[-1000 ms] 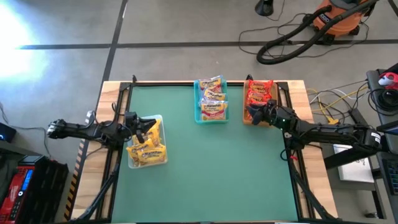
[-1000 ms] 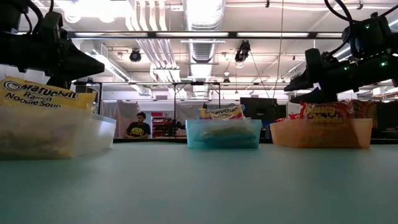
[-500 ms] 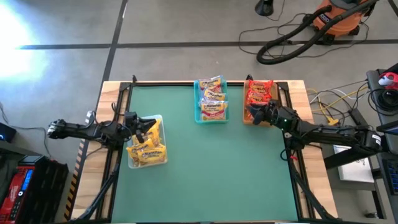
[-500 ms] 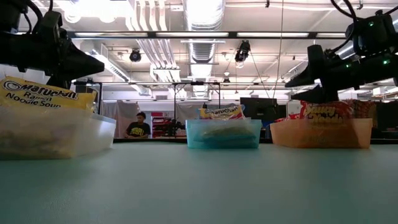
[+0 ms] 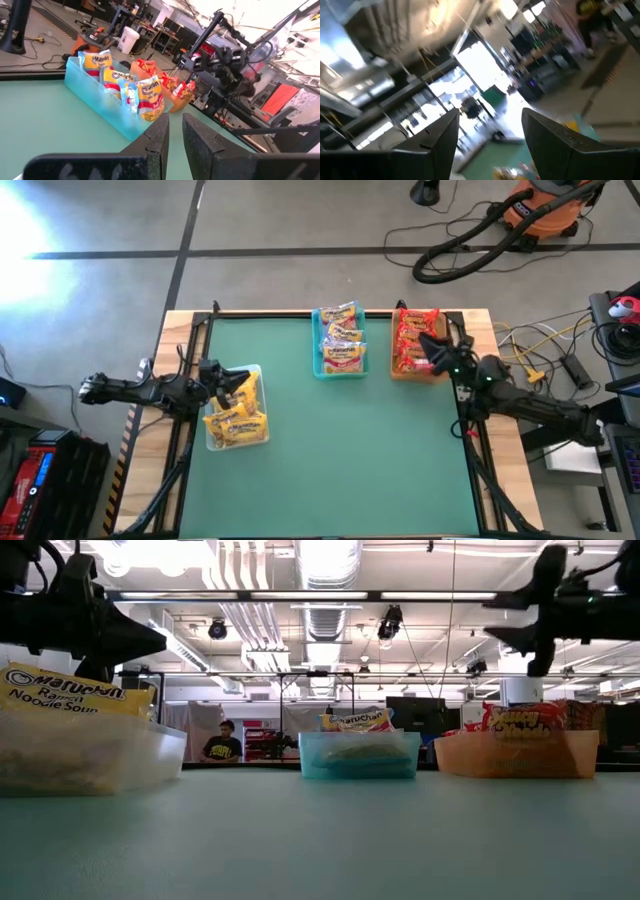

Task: Sort Maruchan noodles
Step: Return to Home Position

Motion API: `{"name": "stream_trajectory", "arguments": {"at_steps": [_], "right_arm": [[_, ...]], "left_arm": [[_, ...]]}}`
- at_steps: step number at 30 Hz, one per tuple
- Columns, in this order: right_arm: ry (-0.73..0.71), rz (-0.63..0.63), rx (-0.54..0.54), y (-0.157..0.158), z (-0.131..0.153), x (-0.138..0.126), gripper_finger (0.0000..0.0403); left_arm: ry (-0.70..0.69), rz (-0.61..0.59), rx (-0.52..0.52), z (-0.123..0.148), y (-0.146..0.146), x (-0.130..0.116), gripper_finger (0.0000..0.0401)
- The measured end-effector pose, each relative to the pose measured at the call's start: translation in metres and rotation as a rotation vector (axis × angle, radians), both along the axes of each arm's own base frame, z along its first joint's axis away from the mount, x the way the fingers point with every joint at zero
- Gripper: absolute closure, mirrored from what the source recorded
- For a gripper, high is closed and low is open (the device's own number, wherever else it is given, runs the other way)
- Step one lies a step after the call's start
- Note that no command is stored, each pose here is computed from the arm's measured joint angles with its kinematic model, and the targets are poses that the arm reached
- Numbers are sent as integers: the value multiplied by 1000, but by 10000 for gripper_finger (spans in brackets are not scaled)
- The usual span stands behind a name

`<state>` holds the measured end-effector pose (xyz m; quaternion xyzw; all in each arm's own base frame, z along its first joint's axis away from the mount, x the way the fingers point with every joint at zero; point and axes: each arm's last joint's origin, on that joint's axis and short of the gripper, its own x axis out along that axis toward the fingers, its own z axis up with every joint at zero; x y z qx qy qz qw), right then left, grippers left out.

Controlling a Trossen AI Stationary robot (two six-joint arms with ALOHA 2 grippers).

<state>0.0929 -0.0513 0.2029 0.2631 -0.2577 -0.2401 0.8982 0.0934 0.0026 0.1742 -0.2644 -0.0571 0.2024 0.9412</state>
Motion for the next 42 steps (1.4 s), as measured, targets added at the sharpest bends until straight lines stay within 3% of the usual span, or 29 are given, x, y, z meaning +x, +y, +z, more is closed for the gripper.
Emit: {"name": "stream_trajectory", "arguments": {"at_steps": [22,42], "right_arm": [[-186,0,-93,10,15,-21,200],[-129,1,-65,7,10,-15,200]], "left_arm": [[-26,4,-4,1,0,-2,364],[-24,4,-3,1,0,-2,364]]}}
